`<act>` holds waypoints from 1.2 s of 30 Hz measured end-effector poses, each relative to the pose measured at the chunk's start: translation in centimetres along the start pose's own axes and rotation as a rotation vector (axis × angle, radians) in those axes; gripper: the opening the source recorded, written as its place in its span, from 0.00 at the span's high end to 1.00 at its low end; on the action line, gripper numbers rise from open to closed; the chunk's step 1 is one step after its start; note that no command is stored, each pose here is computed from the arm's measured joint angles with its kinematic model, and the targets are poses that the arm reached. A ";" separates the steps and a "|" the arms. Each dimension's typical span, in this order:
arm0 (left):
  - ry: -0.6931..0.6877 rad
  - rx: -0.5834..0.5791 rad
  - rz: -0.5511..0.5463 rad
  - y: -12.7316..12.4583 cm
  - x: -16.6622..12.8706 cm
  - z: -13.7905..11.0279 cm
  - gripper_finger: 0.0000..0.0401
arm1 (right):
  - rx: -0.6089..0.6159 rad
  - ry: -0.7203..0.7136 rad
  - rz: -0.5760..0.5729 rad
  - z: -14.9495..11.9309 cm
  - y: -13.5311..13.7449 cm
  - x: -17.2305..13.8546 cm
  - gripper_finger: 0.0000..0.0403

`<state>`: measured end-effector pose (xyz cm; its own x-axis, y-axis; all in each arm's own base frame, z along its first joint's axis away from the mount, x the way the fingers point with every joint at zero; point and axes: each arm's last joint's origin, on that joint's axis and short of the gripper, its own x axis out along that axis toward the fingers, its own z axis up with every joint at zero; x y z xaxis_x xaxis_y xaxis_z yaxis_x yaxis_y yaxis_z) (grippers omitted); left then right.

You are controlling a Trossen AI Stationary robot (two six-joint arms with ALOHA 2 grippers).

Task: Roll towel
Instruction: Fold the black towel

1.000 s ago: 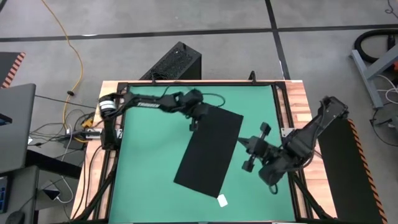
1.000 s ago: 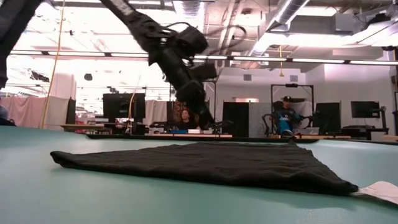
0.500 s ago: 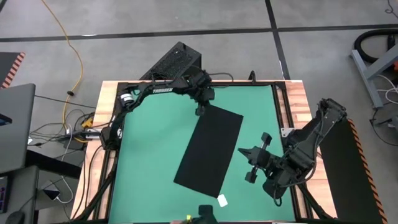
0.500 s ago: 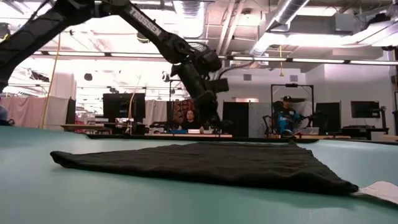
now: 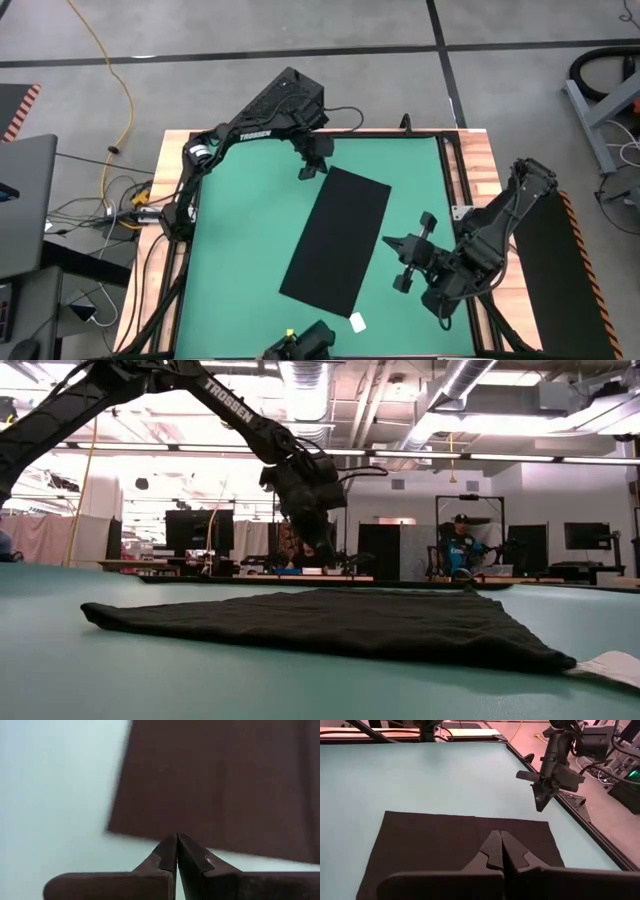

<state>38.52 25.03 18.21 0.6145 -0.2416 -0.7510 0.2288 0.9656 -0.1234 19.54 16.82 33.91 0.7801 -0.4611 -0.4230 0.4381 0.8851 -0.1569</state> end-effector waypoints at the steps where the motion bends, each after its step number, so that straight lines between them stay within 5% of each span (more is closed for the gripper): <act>1: -0.036 0.001 -0.035 0.1 -0.2 0.0 1.00 | 0.007 0.000 0.001 0.0 0.0 0.0 0.99; 7: 0.040 -0.005 0.053 0.9 -0.7 -0.8 1.00 | 0.018 0.000 -0.001 0.0 0.0 0.0 0.99; 16: 0.083 -0.011 -0.351 -4.5 0.0 -1.0 1.00 | 0.009 -0.014 -0.015 -0.2 0.2 -0.1 0.99; 25: 0.187 0.267 -0.141 -11.4 6.9 -0.4 1.00 | -0.005 0.022 -0.028 -3.0 3.1 0.1 0.99; 36: 0.181 0.199 -0.019 -10.4 6.9 -1.2 1.00 | 0.014 0.022 -0.004 -4.1 4.6 -0.2 0.99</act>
<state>39.49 13.45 13.54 0.4678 -0.2213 -0.8557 0.3939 0.9189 -0.0223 19.52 21.24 29.61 0.7682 -0.4633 -0.4419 0.4477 0.8821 -0.1466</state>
